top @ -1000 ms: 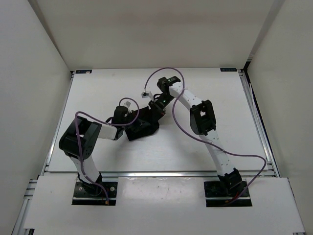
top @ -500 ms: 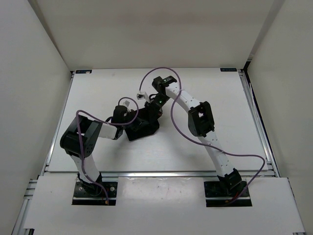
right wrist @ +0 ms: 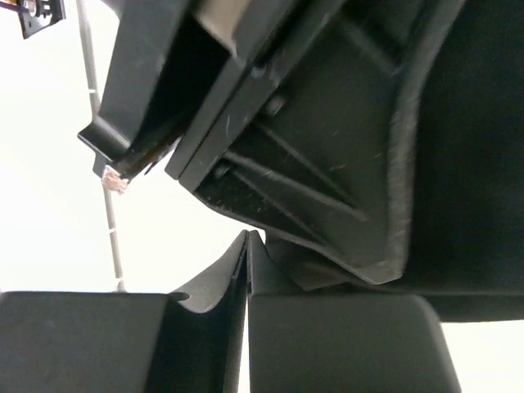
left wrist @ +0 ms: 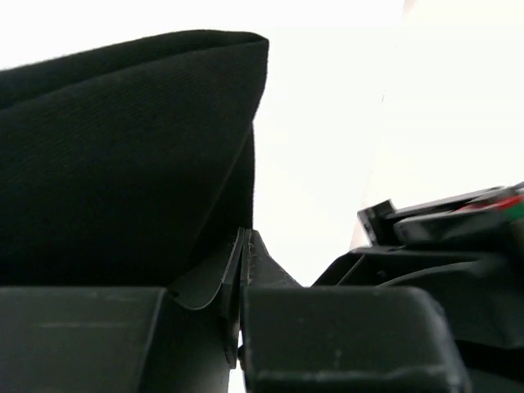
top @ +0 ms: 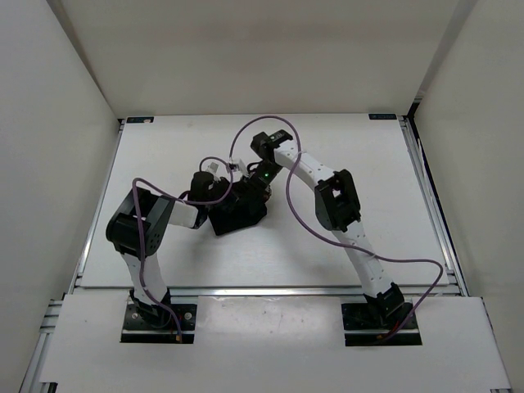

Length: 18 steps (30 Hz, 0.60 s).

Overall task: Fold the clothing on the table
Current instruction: Fold the skirt

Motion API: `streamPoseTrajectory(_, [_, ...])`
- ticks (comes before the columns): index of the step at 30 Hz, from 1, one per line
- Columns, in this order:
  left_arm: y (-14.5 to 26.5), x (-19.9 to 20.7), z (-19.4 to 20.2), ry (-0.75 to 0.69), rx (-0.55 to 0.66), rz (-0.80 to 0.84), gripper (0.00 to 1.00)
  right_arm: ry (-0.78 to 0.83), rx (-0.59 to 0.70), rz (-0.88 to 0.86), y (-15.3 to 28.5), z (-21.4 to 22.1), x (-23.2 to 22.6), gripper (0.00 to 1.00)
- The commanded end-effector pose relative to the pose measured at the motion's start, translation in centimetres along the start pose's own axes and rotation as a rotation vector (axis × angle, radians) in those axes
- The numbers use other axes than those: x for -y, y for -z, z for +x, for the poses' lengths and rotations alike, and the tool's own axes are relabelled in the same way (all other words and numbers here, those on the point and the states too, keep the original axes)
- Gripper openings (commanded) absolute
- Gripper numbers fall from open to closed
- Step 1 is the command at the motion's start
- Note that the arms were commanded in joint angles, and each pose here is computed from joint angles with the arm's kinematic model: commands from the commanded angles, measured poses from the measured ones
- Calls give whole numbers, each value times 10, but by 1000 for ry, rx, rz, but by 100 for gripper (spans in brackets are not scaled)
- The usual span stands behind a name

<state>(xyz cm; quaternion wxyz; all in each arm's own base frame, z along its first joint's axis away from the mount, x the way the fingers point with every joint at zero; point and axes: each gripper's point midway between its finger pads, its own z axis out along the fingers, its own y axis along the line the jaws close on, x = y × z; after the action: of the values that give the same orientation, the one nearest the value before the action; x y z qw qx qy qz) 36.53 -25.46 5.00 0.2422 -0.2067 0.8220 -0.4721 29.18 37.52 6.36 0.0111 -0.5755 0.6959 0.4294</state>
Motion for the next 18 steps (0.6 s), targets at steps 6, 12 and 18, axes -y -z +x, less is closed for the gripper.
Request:
streamPoseTrajectory(6, [18,20,-17,-50,39,54,12,-171,-56,120,11,13,25,0])
streamPoseTrajectory(12, [33,8,-24,-51,69,23,12,-313,58,17,25,16,28,0])
streamPoseTrajectory(18, [38,-9,-15,-29,39,-14,12,-404,30,19,24,41,39,0])
